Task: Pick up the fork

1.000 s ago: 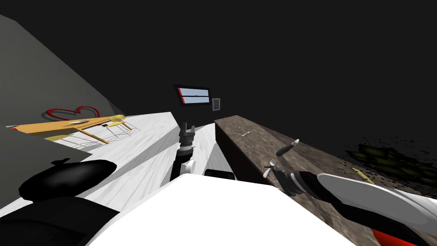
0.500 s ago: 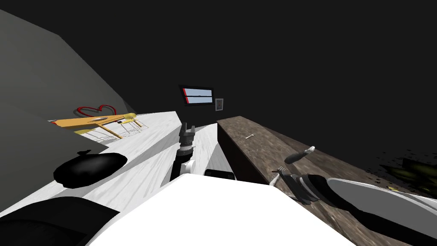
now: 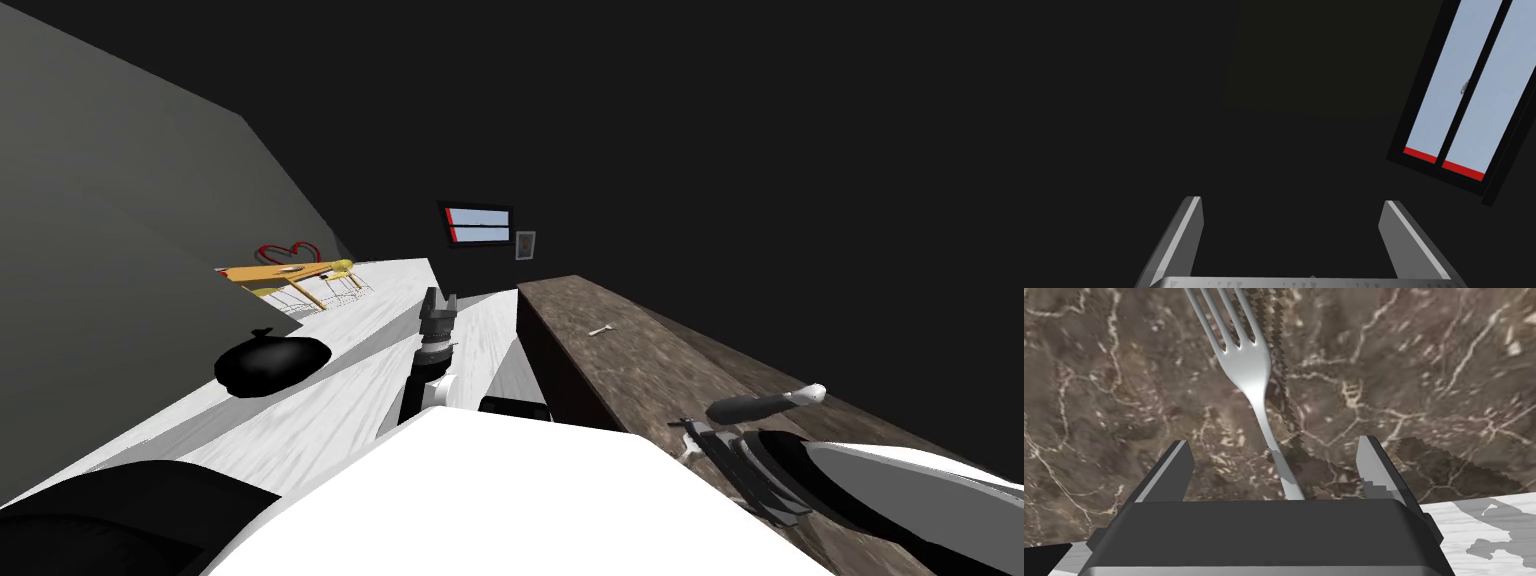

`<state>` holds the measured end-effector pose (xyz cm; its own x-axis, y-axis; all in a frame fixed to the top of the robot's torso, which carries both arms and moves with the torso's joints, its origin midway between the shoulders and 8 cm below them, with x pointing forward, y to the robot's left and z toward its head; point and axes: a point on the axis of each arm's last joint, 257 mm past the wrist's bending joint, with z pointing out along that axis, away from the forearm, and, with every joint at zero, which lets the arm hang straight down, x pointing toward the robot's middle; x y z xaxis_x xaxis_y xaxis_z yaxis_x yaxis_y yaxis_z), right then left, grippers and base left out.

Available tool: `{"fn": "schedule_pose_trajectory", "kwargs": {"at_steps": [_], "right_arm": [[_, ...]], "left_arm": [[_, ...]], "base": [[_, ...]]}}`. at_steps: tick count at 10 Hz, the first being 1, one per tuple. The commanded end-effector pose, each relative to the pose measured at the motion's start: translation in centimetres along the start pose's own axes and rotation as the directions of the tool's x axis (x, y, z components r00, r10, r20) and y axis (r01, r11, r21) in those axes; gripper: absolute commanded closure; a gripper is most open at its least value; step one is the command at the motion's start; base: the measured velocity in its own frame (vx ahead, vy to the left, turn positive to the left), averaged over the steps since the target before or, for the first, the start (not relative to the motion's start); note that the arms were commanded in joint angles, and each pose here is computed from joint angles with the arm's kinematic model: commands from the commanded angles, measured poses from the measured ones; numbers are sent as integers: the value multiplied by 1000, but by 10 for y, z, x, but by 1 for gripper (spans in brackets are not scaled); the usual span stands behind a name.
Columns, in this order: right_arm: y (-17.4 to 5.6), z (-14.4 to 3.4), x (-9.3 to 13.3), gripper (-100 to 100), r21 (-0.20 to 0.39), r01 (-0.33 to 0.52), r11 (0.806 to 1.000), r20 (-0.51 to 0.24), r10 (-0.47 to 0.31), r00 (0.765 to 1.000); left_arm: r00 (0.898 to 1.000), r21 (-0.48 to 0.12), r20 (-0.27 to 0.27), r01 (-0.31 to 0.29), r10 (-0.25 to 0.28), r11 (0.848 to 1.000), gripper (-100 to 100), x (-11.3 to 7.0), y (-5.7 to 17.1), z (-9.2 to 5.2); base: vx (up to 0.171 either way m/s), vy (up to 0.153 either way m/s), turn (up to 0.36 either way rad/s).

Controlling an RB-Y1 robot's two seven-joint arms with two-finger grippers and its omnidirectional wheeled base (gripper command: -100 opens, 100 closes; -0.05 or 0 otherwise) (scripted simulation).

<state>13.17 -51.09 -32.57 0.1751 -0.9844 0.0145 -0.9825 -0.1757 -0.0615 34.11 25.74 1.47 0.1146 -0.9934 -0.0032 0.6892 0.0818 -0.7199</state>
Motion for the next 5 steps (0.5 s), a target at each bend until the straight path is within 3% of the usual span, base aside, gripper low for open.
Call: {"fn": "schedule_pose_trajectory", "kwargs": {"at_steps": [1,4,5], "right_arm": [[10,1,10,-100,-24,-16,1000,-23,15,1000],[17,2,16,-100,-38,-24,999,-35,23,999],[18,2,16,0,-39,-27,999,-36,26,999]], "left_arm": [[1000,0,0,0,0,1000,0,0,0,0],[1000,0,0,0,0,1000,0,0,0,0],[1000,0,0,0,0,1000,0,0,0,0]], "base": [[48,-20,118],[41,-35,87],[0,0,0]]}}
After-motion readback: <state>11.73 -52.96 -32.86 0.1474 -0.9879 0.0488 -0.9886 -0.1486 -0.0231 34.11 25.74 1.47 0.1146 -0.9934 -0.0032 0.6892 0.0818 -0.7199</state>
